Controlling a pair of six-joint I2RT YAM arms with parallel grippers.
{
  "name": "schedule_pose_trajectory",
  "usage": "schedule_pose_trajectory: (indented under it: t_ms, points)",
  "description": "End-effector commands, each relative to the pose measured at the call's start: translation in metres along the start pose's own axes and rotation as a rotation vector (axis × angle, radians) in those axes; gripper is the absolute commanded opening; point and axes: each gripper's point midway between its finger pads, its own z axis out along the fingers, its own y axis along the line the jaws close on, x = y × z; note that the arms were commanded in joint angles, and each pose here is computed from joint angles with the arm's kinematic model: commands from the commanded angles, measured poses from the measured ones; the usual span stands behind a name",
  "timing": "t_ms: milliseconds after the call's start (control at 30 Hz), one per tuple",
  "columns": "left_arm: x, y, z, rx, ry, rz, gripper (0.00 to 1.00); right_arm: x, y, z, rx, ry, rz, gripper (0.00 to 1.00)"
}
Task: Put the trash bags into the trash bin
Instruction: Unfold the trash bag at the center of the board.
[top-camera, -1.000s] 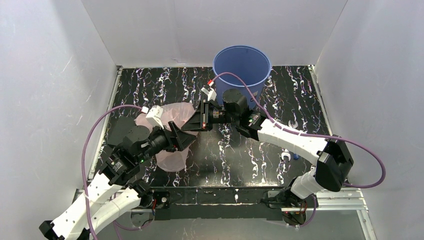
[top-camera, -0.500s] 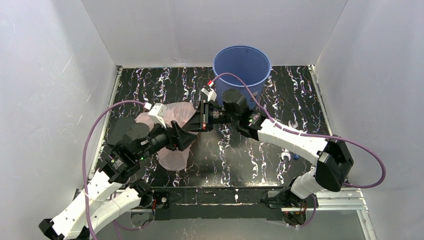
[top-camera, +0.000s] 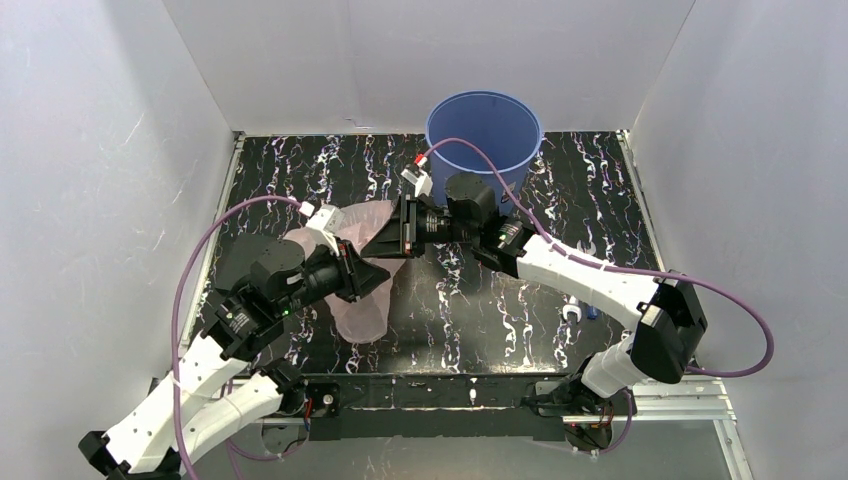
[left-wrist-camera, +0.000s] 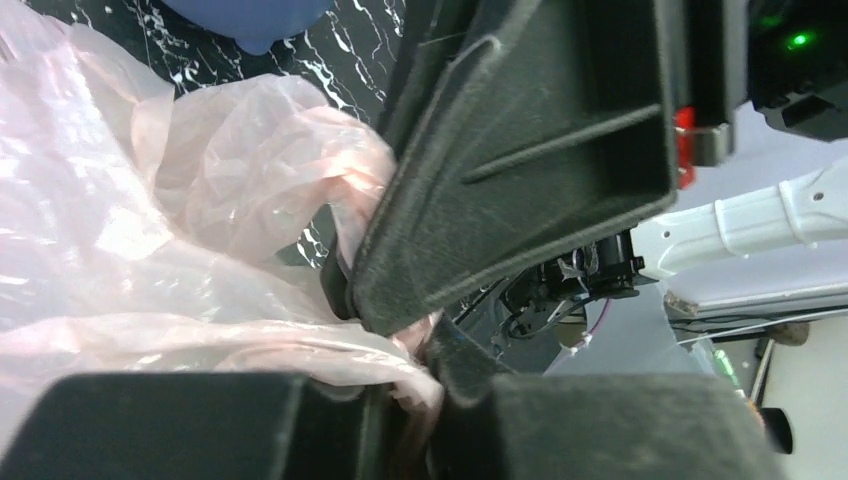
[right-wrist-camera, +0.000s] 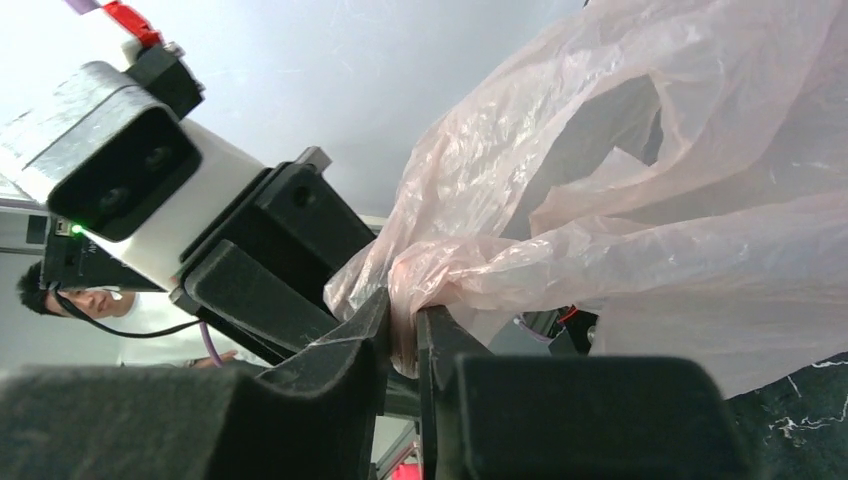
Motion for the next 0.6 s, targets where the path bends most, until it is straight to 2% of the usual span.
schedule_pose_trajectory:
  t_ms: [0, 33, 133, 333, 467, 533, 567]
  points:
    - [-0.007, -0.005, -0.009, 0.009, -0.034, 0.018, 0.05, -0.010, 0.013, -0.005, -0.006, -0.035, -0.062, 0.27]
    - [-0.008, -0.005, -0.011, 0.008, -0.038, 0.019, 0.00, -0.009, 0.011, -0.005, 0.001, -0.034, -0.064, 0.31]
    - [-0.009, -0.007, -0.014, 0.015, -0.047, 0.022, 0.00, -0.007, 0.005, -0.008, 0.026, -0.034, -0.082, 0.46]
    - [0.004, -0.016, -0.014, 0.070, 0.047, 0.044, 0.00, -0.011, 0.003, -0.012, 0.043, -0.041, -0.111, 0.59]
    - [0.009, -0.024, -0.016, 0.110, 0.089, 0.049, 0.00, -0.019, 0.005, -0.012, 0.022, -0.075, -0.087, 0.56]
    - [0.012, -0.023, -0.018, 0.108, 0.107, 0.052, 0.00, -0.019, 0.014, -0.010, -0.045, -0.085, -0.058, 0.47]
    - [0.013, -0.023, -0.019, 0.103, 0.116, 0.053, 0.00, -0.019, 0.019, -0.009, -0.085, -0.081, -0.046, 0.39]
